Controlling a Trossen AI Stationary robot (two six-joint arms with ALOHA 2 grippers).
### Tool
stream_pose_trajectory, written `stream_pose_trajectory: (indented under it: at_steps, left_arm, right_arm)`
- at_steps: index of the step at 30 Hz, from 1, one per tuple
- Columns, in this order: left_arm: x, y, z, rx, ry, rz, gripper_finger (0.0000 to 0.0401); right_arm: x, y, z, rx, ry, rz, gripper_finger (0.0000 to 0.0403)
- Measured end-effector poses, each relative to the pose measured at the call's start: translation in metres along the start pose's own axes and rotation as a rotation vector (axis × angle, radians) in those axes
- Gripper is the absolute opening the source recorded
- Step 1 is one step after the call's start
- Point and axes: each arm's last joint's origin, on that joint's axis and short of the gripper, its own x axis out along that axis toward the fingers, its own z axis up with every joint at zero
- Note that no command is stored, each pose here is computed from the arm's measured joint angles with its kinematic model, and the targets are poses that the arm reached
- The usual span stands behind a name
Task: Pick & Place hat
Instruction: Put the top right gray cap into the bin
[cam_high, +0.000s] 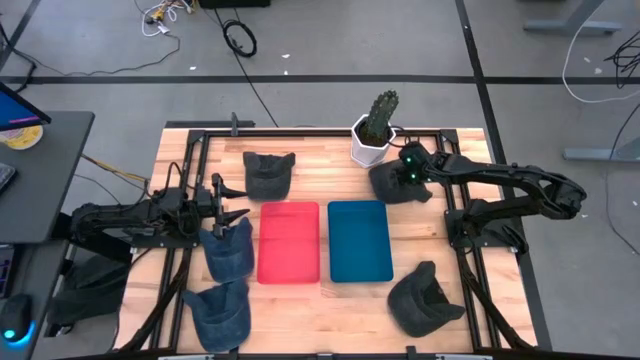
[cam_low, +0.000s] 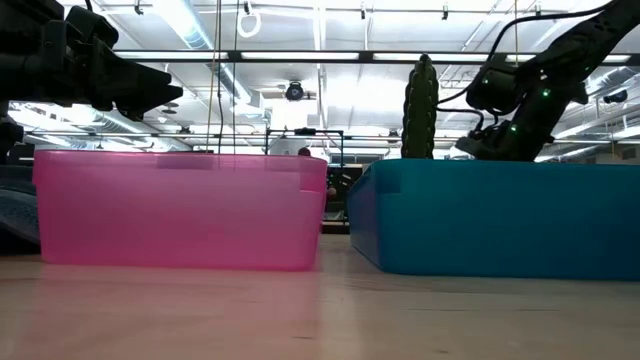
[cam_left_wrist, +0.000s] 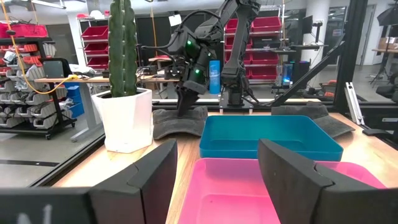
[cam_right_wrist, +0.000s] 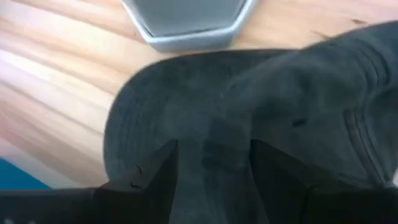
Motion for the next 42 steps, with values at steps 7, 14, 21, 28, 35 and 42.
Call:
stream_pose_trajectory:
  at_steps: [7, 14, 21, 28, 35, 42]
  left_arm:
    - [0.000, 0.000, 0.000, 0.000, 0.000, 0.000, 0.0227]
    - [0.000, 0.000, 0.000, 0.000, 0.000, 0.000, 0.0227]
    - [0.000, 0.000, 0.000, 0.000, -0.001, 0.000, 0.0227]
    - [0.000, 0.000, 0.000, 0.000, 0.000, 0.000, 0.0227]
    - [0.000, 0.000, 0.000, 0.000, 0.000, 0.000, 0.0227]
    - [0.000, 0.000, 0.000, 0.000, 0.000, 0.000, 0.0227]
  right_arm:
    - [0.000, -0.005, -0.008, -0.027, 0.080, -0.052, 0.0201]
    - [-0.001, -0.006, -0.009, -0.021, 0.099, -0.060, 0.0155]
    - [-0.001, -0.006, -0.009, -0.050, 0.107, -0.046, 0.0013]
    - [-0.007, -0.006, -0.011, -0.054, 0.109, -0.032, 0.0006]
    - [-0.039, -0.004, -0.003, -0.058, 0.087, -0.012, 0.0004]
    - [-0.087, 0.001, 0.010, -0.123, 0.062, 0.005, 0.0001]
